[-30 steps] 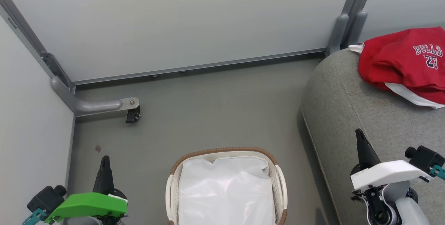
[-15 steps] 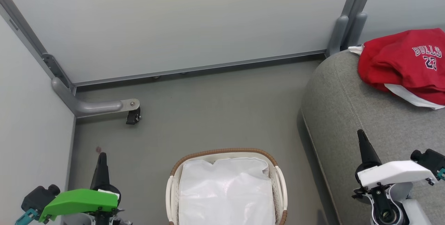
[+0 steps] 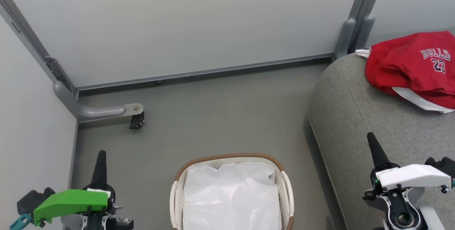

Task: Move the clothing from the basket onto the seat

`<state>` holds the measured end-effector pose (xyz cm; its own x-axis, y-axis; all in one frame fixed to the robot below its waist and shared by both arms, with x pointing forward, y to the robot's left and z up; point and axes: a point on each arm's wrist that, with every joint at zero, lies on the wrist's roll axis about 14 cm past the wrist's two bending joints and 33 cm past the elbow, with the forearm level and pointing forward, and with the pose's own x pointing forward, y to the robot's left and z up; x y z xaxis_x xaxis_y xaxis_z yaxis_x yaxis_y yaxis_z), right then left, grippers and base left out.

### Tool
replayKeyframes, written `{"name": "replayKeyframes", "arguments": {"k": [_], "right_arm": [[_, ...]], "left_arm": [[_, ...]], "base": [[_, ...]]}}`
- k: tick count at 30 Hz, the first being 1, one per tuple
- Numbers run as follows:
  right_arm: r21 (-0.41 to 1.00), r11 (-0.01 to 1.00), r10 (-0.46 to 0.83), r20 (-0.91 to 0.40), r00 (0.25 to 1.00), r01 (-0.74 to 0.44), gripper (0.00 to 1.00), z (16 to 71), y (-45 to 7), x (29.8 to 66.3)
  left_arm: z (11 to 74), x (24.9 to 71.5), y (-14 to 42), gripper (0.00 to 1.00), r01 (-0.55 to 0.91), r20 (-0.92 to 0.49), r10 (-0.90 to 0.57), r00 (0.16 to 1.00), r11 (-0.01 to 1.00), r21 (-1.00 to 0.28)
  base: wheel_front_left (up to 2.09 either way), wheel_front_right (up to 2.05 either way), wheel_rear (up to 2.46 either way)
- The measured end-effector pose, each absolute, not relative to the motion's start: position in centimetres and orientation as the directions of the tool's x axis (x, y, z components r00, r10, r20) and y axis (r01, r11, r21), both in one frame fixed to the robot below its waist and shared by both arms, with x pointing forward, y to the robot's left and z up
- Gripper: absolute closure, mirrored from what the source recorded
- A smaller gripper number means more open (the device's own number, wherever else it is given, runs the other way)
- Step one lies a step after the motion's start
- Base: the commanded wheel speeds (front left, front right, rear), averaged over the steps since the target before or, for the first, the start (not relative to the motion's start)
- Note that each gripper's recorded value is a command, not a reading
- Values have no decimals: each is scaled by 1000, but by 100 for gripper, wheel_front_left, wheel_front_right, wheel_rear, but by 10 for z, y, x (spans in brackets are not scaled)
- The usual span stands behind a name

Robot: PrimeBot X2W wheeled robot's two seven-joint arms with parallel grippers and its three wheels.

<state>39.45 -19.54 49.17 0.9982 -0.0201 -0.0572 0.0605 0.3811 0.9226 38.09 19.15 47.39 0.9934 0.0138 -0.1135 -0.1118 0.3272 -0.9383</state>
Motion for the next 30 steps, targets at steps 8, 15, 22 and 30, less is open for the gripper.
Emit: {"name": "replayKeyframes", "arguments": {"k": [8,15,22,30], "right_arm": [[949,311,-15,-52,999,54,100,494,-196,394],[967,252,-13,-47,999,48,100,495,-197,393],[980,195,-10,-38,999,40,100,498,-197,392],[990,136,-5,-29,1000,30,100,500,-197,392]], "left_arm": [[477,381,192,100,-102,-103,8,995,266,-959],[482,383,194,100,-89,-89,7,996,214,-973],[485,384,195,100,-76,-76,7,997,165,-983],[492,386,196,100,-55,-55,2,998,113,-992]], "base": [[0,0,0],[0,0,0],[0,0,0],[0,0,0]]}}
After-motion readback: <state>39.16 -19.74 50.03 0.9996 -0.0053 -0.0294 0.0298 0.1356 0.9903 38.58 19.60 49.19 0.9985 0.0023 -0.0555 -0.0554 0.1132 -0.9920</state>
